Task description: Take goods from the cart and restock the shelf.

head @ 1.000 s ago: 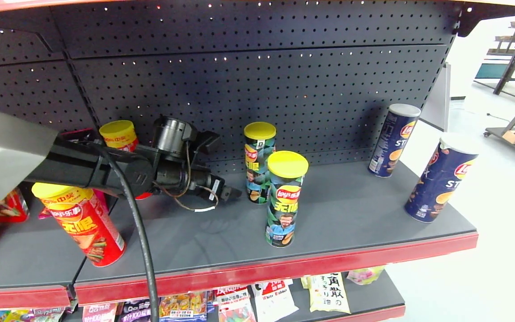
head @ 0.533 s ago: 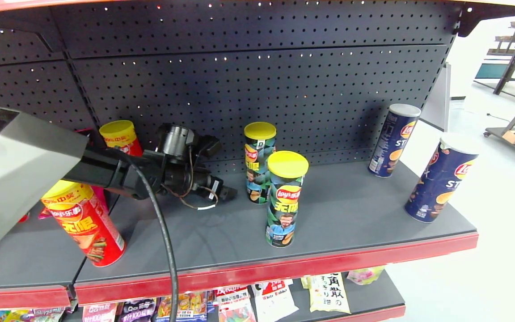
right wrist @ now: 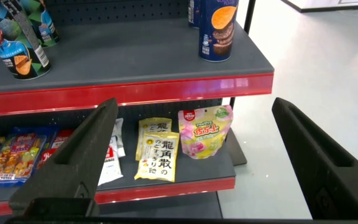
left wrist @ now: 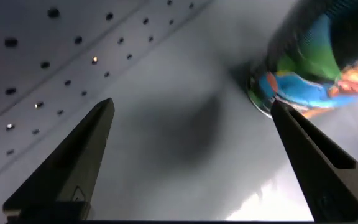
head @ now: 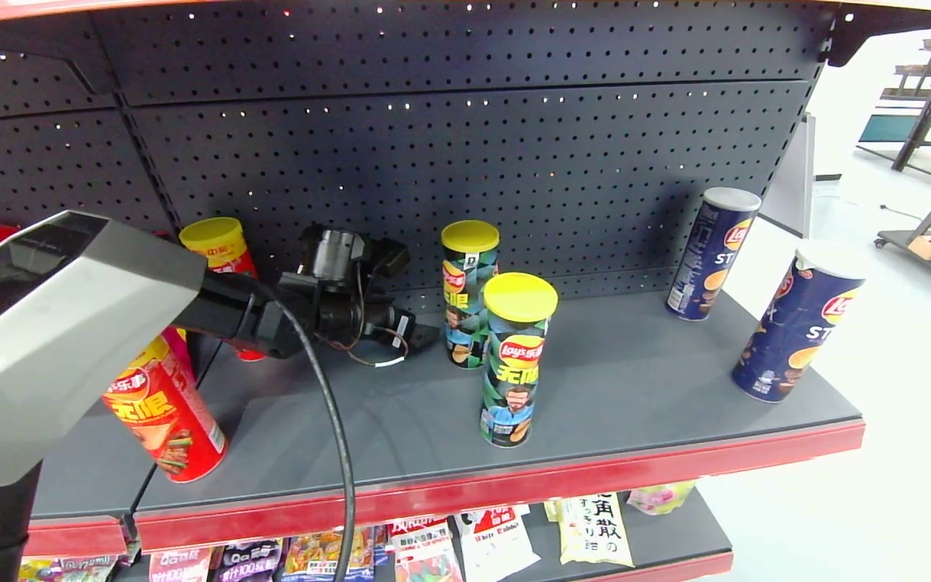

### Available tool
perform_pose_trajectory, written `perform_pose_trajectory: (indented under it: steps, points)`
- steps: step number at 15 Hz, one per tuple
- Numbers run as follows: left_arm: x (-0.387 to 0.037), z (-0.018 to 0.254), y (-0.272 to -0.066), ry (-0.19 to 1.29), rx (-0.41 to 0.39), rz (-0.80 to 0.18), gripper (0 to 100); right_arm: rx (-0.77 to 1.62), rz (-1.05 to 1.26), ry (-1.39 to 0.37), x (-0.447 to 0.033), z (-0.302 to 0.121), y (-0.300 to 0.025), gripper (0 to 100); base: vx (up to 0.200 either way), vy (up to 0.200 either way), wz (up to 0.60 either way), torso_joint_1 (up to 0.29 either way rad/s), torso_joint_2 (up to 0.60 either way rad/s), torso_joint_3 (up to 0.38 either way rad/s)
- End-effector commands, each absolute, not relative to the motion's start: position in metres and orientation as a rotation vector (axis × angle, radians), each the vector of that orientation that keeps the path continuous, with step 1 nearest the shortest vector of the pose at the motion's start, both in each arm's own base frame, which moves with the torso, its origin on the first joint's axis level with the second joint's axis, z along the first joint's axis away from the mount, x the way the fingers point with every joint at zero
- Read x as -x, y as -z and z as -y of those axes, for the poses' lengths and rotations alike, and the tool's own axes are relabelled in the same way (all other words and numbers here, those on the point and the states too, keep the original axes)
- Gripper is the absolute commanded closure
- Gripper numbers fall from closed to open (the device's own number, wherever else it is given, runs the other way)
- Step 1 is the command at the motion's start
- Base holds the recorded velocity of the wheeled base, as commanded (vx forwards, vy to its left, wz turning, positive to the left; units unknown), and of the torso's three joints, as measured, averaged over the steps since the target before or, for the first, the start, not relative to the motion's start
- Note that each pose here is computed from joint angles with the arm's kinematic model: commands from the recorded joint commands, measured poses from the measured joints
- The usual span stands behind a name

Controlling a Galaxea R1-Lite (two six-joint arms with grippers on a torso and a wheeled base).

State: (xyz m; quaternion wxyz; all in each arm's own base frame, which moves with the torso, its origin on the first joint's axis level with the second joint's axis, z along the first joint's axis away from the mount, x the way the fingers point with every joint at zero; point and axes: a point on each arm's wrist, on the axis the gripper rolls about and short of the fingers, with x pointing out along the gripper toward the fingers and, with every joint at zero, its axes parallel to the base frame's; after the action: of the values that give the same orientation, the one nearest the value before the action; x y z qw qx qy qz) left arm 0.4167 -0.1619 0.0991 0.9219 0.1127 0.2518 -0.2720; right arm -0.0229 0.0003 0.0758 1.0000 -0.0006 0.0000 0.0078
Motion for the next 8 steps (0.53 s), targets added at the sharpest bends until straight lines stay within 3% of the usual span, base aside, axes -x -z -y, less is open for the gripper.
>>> perform_pose_trajectory:
  steps: [1,8]
  points:
    - [-0.422,0.164,-0.088,0.554,-0.233,-0.524,0,0.002,0.000,-0.015,0.023,0.000,-0.076,0,0.000,0.000,0.00,0.000,0.00,0.000]
    - [-0.436,0.170,-0.087,0.545,-0.228,-0.471,0,0.002,0.000,-0.017,0.023,0.000,-0.076,0,0.000,0.000,0.00,0.000,0.00,0.000]
